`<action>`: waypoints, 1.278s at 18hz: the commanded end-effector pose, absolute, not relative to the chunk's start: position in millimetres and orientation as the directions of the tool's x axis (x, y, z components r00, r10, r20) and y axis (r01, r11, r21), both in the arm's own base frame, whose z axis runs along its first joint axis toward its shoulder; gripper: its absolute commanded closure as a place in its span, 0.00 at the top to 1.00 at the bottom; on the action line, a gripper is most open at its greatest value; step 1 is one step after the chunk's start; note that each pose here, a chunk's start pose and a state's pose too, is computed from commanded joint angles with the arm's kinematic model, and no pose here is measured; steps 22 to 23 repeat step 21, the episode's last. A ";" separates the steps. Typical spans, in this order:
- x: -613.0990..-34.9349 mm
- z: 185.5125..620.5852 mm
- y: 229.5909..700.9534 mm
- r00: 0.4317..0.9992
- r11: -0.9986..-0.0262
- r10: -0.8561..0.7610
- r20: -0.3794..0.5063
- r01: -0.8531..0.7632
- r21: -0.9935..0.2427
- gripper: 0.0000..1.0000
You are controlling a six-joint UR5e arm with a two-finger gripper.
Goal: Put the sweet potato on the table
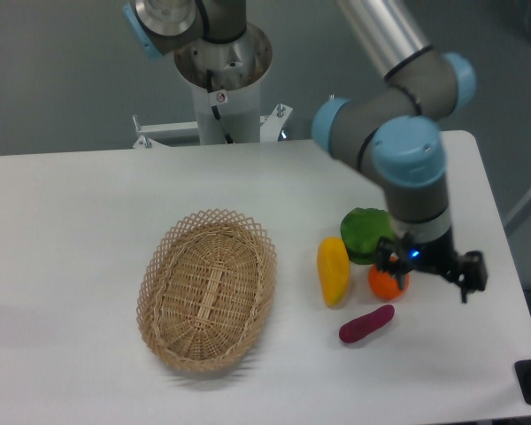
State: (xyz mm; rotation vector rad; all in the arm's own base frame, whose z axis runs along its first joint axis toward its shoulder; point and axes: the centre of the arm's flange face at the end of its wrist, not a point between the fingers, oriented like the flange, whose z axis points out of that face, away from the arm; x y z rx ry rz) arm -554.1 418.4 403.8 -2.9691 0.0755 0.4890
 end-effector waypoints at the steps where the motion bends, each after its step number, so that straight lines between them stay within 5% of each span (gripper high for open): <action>1: -559.4 408.9 405.8 0.948 -0.988 -0.047 -0.315 -0.091 -0.124 1.00; 7: -572.5 419.7 354.4 0.941 -0.970 -0.208 -0.268 -0.233 -0.067 1.00; 23: -568.7 419.3 354.5 0.940 -0.969 -0.209 -0.269 -0.236 -0.072 1.00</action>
